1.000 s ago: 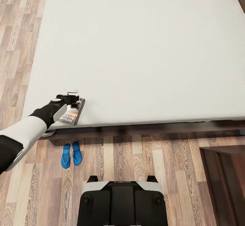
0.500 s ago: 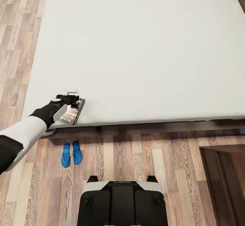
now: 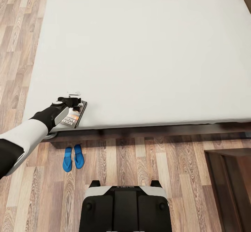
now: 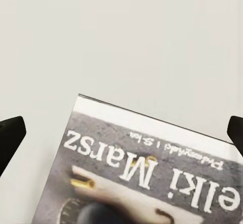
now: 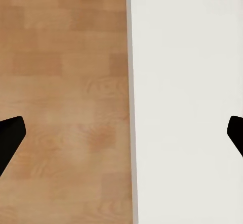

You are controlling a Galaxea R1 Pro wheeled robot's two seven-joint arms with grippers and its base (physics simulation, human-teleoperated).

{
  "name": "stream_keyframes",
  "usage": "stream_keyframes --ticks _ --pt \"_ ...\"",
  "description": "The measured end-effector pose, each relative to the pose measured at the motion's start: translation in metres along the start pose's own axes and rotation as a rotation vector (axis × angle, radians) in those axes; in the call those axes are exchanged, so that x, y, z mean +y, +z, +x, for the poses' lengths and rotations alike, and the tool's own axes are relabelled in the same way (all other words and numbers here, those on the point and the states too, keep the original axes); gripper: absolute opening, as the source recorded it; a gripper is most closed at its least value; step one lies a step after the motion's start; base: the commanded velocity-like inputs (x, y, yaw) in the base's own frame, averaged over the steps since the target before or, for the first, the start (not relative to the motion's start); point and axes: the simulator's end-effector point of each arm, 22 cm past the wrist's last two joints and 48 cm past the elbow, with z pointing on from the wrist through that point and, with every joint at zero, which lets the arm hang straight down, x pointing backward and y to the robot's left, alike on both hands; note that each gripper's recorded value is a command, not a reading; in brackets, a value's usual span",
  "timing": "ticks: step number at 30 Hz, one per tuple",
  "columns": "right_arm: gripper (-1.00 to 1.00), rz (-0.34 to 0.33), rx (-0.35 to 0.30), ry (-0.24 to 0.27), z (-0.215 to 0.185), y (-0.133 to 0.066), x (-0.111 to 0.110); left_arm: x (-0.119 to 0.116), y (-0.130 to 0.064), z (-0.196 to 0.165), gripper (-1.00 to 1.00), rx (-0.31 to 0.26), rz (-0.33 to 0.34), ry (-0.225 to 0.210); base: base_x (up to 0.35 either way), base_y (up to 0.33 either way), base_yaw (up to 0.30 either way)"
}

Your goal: In the bedroom, move the book from the bed onto either nightstand, and place the two sandals side by side next to the bed.

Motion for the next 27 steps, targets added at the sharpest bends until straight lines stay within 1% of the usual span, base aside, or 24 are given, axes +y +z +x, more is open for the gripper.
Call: stream_keyframes --ticks 13,27 --pt "1.00 0.000 0.000 0.000 0.0000 0.0000 0.0000 -0.0002 0.0000 0.0001 1.00 0.000 0.000 0.000 -0.002 0.000 0.000" --pt "1.00 0.000 0.000 0.000 0.0000 0.0000 0.0001 -0.0006 -0.0001 -0.0004 1.00 -0.001 0.001 0.000 -0.058 0.042 0.000"
